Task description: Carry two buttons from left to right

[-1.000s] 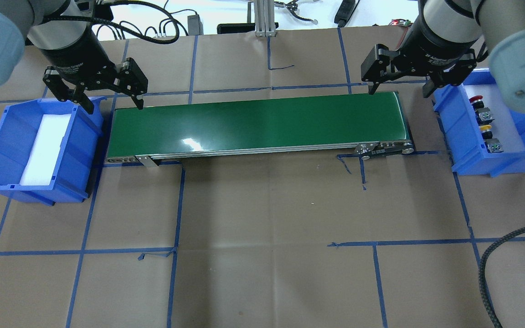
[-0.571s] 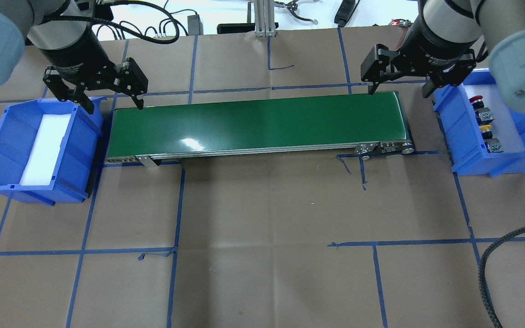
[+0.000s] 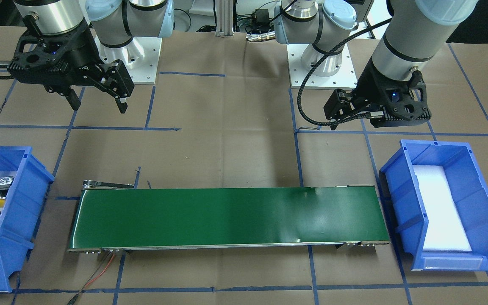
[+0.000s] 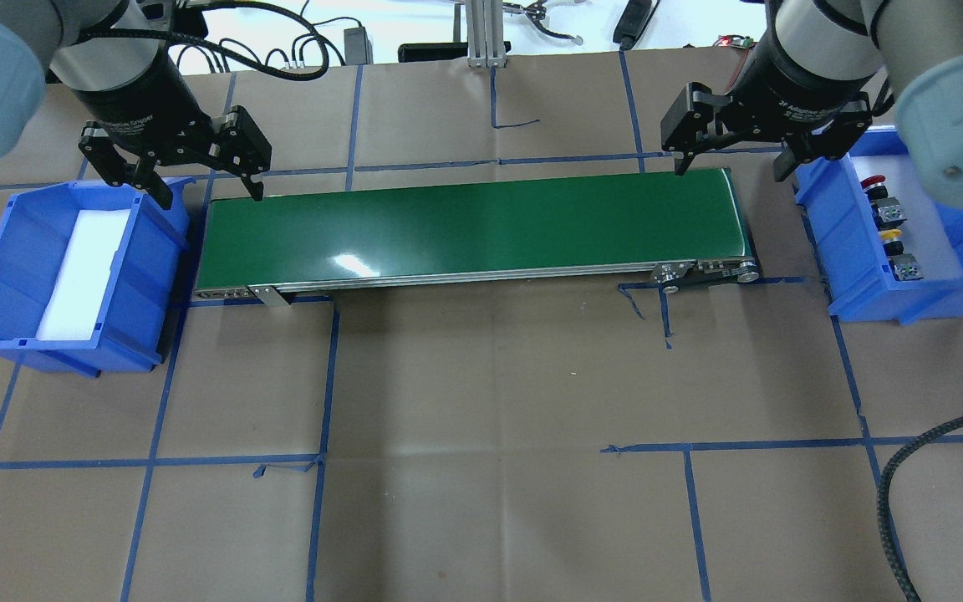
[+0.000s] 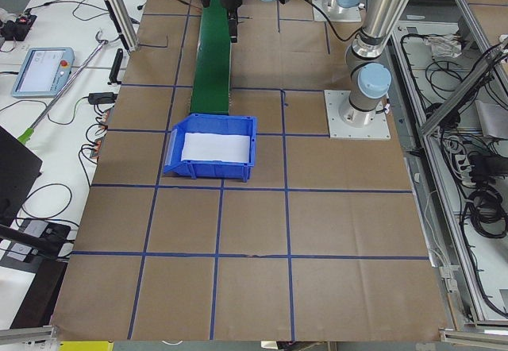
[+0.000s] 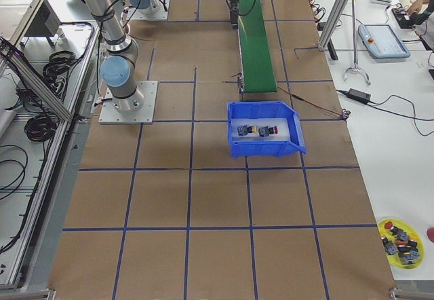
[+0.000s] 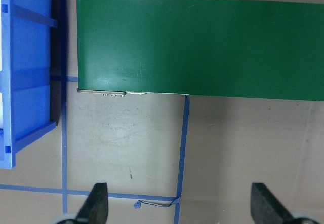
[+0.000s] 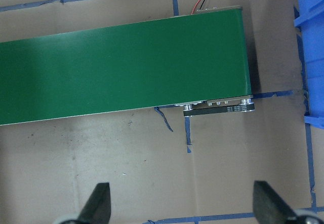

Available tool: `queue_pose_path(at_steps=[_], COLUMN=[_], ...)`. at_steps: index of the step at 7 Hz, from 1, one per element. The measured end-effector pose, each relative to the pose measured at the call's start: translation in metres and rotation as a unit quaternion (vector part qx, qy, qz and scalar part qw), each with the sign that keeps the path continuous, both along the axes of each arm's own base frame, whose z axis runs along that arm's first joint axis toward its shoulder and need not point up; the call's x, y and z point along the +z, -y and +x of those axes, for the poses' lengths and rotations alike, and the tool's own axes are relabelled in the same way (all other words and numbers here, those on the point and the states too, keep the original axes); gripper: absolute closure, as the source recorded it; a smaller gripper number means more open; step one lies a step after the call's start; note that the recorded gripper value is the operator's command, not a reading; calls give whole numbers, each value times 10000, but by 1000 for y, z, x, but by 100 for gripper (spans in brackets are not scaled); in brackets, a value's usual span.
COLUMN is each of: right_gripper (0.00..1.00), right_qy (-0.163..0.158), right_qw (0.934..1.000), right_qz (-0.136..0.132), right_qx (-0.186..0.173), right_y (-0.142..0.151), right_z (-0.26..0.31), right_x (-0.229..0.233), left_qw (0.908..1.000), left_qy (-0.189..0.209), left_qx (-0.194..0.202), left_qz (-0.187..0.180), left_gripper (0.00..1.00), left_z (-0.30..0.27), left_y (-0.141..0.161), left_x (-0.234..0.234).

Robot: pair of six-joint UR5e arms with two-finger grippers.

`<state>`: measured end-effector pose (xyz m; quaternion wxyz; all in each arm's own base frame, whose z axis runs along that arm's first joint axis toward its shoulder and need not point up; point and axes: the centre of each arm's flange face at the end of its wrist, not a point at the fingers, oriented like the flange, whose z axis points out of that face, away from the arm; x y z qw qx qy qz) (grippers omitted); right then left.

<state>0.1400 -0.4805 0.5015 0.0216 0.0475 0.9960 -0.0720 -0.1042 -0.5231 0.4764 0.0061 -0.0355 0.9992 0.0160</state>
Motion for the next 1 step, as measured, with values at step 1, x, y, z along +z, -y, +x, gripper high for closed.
queue_pose_path(at_steps=[1], right_gripper=[0], right_qy=[-5], right_qw=[10000], right_qz=[0], right_qx=[-1], right_y=[0], right_z=[0], right_x=[0], left_qw=[10000], left_qy=[0], left_qx=[0], left_qz=[1], left_gripper=[0], left_z=[0], left_y=[0], left_x=[0])
